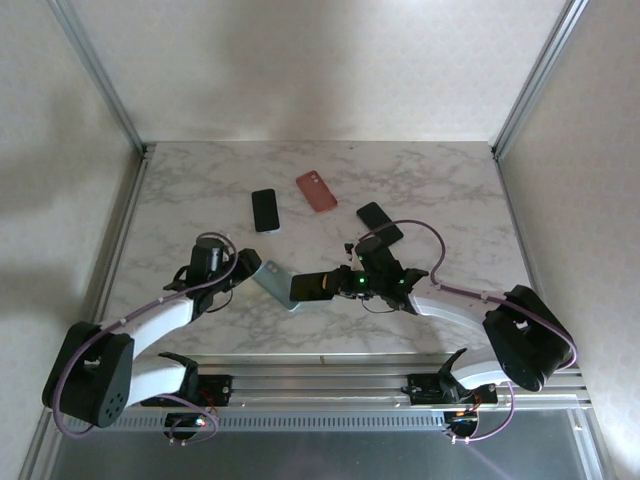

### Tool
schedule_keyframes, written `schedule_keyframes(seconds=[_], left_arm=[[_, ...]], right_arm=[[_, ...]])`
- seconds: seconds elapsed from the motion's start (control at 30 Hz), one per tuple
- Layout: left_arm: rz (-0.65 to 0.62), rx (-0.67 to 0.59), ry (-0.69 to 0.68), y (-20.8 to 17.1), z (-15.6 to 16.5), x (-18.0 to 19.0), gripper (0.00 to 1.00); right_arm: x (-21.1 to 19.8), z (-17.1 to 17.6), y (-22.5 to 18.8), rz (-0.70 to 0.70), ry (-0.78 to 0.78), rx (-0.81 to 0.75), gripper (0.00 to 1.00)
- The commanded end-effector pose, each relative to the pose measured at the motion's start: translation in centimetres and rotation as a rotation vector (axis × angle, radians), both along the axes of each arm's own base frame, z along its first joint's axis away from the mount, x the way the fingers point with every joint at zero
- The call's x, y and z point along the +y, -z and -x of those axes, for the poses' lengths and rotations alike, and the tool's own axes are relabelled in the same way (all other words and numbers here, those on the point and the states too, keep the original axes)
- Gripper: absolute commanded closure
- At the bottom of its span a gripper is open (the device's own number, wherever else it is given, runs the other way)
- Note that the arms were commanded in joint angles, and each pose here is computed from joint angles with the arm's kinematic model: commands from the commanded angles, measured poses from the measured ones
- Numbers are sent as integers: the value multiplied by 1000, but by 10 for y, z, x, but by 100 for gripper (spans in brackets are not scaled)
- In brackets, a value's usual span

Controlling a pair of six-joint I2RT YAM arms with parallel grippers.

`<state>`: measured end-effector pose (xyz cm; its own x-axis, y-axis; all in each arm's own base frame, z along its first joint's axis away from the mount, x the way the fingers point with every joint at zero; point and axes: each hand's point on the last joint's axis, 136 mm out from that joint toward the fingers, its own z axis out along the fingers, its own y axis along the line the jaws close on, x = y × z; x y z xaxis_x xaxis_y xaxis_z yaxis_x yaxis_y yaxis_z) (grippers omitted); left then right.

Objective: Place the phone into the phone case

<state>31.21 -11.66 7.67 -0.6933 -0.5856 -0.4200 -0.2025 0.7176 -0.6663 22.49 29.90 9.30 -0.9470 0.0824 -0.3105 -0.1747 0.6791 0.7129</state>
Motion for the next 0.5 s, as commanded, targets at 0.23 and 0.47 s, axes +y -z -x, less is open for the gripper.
schedule_keyframes(seconds=[0.23, 0.47], left_arm=[[-13, -61, 17, -10, -26, -4, 53], [7, -69, 46, -9, -31, -11, 53]], right_arm=[[-29, -11, 0, 183, 29, -68, 100], [-53, -26, -6, 215, 60, -90, 100]])
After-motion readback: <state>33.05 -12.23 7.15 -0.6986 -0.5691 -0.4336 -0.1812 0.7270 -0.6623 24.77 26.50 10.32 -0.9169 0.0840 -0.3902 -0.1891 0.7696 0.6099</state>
